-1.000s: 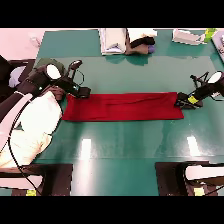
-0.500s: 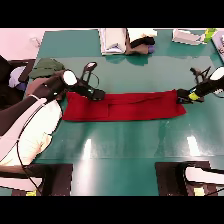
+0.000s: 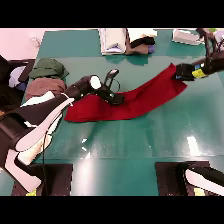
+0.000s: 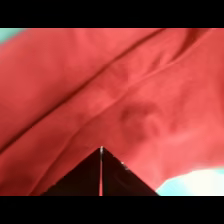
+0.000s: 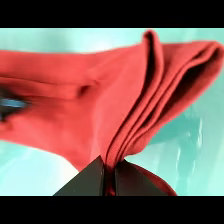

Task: Fold the shirts.

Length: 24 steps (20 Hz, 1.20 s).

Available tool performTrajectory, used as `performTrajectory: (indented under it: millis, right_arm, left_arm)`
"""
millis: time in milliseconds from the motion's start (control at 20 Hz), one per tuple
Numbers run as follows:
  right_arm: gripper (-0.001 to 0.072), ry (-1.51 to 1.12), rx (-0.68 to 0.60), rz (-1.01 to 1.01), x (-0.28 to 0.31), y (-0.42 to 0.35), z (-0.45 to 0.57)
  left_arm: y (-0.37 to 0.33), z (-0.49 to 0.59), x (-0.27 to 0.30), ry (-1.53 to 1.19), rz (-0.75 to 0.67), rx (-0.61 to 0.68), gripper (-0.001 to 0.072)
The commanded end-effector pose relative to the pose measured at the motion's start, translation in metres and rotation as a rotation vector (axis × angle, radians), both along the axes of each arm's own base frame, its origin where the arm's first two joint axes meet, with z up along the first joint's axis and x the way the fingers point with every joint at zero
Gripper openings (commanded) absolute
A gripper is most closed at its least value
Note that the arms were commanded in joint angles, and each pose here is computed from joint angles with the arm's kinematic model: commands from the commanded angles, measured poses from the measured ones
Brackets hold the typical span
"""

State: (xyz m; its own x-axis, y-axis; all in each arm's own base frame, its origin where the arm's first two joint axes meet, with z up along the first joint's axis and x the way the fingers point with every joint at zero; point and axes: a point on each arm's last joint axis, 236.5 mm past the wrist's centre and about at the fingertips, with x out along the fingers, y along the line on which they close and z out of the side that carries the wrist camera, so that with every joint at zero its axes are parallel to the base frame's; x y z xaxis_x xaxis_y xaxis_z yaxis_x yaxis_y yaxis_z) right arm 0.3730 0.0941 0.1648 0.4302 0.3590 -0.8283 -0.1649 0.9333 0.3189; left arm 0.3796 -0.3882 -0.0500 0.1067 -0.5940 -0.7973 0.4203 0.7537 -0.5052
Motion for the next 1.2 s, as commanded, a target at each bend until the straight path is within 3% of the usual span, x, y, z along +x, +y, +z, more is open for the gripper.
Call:
performTrajectory:
  millis: [0,300,450,650,750,900,1100,1150]
  right_arm:
    - [0.0015,-0.104,0.045,0.082,-0.005,0.043,0.050]
    - [0.0015,-0.125,0.079,0.179,0.000,0.097,0.067]
    - [0.0015,-0.113,0.096,0.217,0.001,0.124,0.066]
    - [0.0015,-0.120,0.145,0.300,-0.003,0.188,0.057]
    - [0.0015,-0.114,0.232,0.372,-0.013,0.240,0.052]
    - [0.0015,-0.076,0.334,0.456,-0.028,0.321,0.022]
    - [0.0023,-0.101,0.336,0.569,-0.035,0.416,-0.043]
    - [0.0117,-0.095,0.328,0.601,-0.039,0.431,-0.053]
  left_arm:
    - [-0.012,-0.011,-0.005,0.030,-0.015,-0.004,0.0025]
    - [-0.006,-0.011,-0.005,0.040,-0.030,0.016,0.0026]
    - [0.025,0.023,0.021,-0.027,-0.002,0.027,0.0026]
    - [0.121,0.105,0.068,-0.218,0.108,0.100,0.0026]
    - [0.188,0.147,0.081,-0.320,0.189,0.186,0.0027]
    - [0.279,0.205,0.082,-0.438,0.328,0.295,0.0027]
    - [0.344,0.263,0.064,-0.539,0.472,0.321,0.0027]
    - [0.353,0.271,0.059,-0.551,0.492,0.323,0.0027]
